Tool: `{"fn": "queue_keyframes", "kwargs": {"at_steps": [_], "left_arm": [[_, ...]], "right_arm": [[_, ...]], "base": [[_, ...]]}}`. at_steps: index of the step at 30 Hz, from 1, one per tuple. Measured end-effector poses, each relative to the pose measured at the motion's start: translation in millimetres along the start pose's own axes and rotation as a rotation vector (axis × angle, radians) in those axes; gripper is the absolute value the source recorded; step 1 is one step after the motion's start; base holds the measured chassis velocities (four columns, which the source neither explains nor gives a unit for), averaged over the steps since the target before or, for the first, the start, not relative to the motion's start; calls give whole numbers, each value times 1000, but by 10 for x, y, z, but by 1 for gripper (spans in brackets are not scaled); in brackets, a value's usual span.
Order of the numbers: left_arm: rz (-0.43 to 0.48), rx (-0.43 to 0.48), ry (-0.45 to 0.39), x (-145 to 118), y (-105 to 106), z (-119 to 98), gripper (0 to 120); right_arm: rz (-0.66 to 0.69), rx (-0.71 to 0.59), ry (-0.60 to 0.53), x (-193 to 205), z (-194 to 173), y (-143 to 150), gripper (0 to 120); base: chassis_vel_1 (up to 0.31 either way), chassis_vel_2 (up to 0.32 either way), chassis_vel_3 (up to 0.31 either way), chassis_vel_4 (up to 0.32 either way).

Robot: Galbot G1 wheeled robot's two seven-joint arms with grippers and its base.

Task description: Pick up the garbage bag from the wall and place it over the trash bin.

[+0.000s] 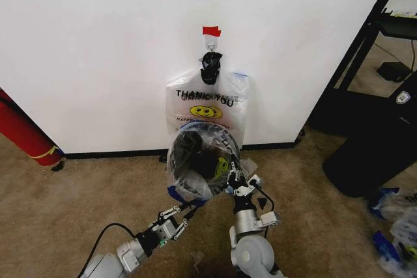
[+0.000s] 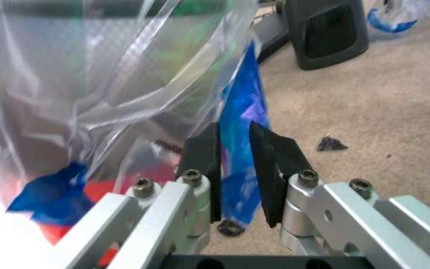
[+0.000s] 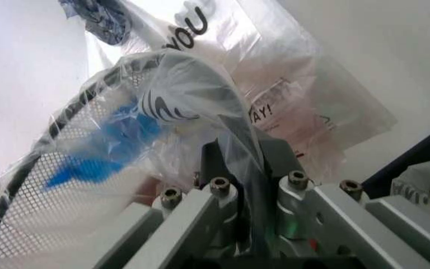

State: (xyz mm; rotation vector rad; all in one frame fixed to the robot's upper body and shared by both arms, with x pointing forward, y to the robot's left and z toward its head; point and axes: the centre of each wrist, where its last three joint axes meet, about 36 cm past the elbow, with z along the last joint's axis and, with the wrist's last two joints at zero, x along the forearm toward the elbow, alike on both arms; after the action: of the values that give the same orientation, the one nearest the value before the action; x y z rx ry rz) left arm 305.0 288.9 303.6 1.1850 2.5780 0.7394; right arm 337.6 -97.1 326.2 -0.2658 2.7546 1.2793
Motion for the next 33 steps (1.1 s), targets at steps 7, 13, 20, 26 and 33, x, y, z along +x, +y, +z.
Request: {"fn": "queue_keyframes", "kwargs": {"at_steps": [7, 13, 20, 26, 33], "left_arm": [[-27, -12, 25, -3, 0, 8, 0], [-26, -9, 20, 13, -25, -33, 0], [-23, -6, 5, 35, -57, -106, 20], [-25, -11, 1, 24, -33, -118, 41], [-26, -12, 23, -22, -16, -38, 63]], "right_arm": [[-2, 0, -1, 3, 7, 10, 1], [-4, 1, -2, 4, 9, 11, 1], [-4, 3, -2, -1, 12, 3, 1], [-5, 6, -1, -6, 8, -8, 1], [-6, 6, -2, -14, 3, -8, 1]], "base": [[0, 0, 0, 0], [0, 0, 0, 0], [0, 0, 0, 0], [0, 0, 0, 0], [0, 0, 0, 0]]}}
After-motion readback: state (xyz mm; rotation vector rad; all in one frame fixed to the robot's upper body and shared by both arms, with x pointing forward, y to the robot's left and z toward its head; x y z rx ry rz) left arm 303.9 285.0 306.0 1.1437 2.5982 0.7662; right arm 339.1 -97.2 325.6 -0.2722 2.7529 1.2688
